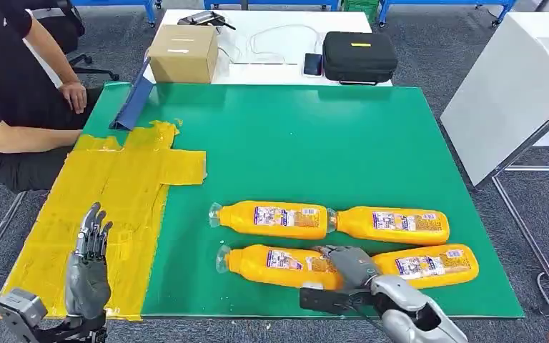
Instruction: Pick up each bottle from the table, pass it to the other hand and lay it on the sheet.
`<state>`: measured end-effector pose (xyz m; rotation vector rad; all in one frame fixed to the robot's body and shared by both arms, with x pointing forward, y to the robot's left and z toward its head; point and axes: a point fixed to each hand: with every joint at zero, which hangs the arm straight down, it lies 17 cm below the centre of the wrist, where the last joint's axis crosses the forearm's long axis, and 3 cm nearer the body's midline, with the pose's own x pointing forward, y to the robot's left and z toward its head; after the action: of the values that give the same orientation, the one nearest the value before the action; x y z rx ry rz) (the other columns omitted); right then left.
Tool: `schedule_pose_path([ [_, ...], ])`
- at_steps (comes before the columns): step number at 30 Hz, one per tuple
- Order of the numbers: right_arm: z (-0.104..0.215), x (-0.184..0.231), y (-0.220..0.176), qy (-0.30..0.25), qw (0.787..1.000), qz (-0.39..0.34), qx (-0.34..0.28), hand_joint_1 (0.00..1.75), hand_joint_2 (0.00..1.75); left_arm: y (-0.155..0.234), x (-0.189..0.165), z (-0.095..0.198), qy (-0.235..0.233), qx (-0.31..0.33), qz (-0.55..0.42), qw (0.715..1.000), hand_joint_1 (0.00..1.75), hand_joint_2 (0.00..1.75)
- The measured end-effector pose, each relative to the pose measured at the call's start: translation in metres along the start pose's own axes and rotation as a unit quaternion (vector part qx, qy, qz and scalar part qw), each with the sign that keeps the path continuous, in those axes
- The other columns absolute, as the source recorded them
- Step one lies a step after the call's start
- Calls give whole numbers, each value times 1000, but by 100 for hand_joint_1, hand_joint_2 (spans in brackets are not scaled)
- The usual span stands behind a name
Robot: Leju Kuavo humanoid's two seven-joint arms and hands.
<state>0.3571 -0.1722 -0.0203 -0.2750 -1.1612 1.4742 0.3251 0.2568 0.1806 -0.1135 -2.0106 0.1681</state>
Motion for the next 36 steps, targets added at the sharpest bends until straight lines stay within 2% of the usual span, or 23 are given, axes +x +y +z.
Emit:
schedule_pose_path([
  [11,4,-2,2,-7,1000,-24,8,175,175,3,-1,0,1,3,1,1000,0,0],
  [15,6,29,-10,-65,990,-115,-41,175,175,12,-9,0,27,30,42,998,0,0],
  [16,9,41,-14,-84,985,-138,-66,175,175,15,-10,1,33,39,55,997,0,175],
  [19,18,83,-38,-123,965,-165,-162,175,175,23,-13,7,45,49,78,995,0,175],
  [23,33,131,-62,-170,937,-202,-229,175,175,18,-16,12,58,44,108,991,0,175],
  [26,47,152,-86,-196,913,-219,-284,175,175,16,-21,16,80,44,154,984,0,175],
  [30,51,167,-92,-207,903,-225,-301,175,175,9,-22,20,93,34,220,970,0,175],
  [36,52,181,-100,-220,893,-234,-315,175,175,-4,-23,25,103,15,253,962,0,175],
])
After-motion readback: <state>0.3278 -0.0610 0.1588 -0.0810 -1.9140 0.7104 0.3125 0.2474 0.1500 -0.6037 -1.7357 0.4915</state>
